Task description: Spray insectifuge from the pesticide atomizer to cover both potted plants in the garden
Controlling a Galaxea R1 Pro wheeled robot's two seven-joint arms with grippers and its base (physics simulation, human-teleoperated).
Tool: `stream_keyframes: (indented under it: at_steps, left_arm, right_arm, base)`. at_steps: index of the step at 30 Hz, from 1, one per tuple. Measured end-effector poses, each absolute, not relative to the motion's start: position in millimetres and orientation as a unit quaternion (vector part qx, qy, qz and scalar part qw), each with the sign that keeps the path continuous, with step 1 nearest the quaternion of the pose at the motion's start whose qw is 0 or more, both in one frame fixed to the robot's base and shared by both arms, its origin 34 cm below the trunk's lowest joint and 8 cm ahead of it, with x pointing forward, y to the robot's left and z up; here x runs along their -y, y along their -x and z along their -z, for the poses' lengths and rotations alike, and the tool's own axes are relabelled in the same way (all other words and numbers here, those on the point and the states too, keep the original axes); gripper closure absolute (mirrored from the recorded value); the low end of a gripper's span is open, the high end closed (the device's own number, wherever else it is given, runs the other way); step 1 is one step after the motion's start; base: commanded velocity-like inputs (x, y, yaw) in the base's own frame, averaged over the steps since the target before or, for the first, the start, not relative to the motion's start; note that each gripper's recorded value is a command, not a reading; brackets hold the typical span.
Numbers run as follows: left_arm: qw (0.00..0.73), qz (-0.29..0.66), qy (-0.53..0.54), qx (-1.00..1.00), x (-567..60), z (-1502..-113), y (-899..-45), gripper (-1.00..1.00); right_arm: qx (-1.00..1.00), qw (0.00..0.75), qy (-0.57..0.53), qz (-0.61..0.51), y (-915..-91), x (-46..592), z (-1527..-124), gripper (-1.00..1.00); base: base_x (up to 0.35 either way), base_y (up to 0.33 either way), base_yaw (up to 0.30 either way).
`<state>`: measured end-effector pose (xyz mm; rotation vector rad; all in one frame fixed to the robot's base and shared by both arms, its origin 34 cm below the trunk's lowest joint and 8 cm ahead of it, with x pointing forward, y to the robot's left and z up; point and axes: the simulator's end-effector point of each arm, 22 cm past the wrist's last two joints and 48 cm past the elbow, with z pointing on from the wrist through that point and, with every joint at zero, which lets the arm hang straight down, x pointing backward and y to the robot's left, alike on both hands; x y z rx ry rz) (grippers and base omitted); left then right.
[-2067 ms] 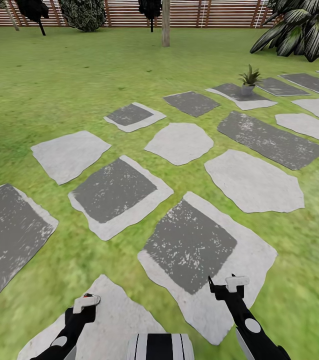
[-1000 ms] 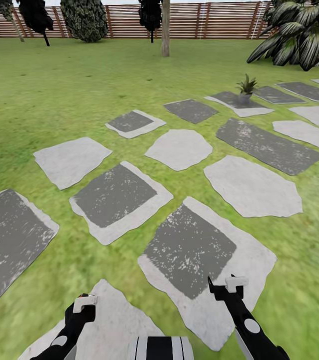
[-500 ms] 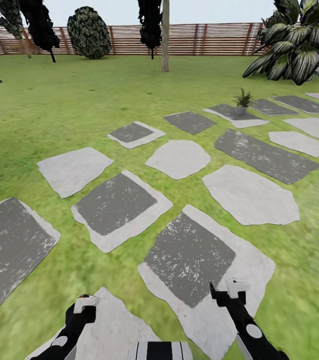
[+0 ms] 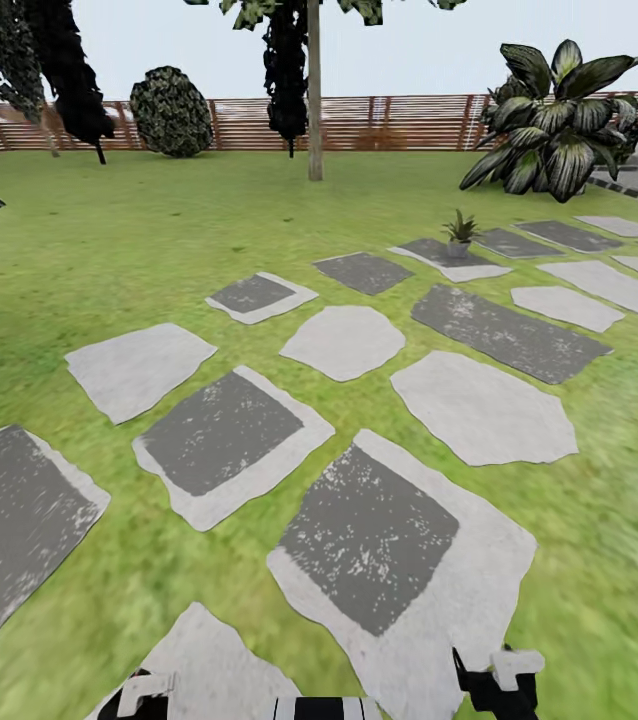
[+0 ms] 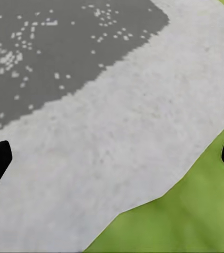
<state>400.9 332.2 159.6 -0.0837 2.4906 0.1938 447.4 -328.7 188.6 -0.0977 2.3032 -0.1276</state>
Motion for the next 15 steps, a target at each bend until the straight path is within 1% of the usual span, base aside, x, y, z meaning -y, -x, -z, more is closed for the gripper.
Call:
stream_keyframes:
  at_steps: [4, 15]
  left_arm:
    - [0.322, -0.075, 0.032, -0.943, -332.4, -165.3, -398.9, 1.0]
    - [0.367, -0.076, 0.034, -0.927, -333.4, -191.0, -420.5, 1.0]
  right_arm:
    - [-0.905, 0.421, 0.038, 0.05, -451.9, 328.2, -198.4, -1.0]
    - [-0.891, 0.449, 0.036, 0.05, -468.9, 325.9, -222.5, -1.0]
  base:
    - [0.0, 0.0, -0.117]
    - [0.0, 0.0, -0.119]
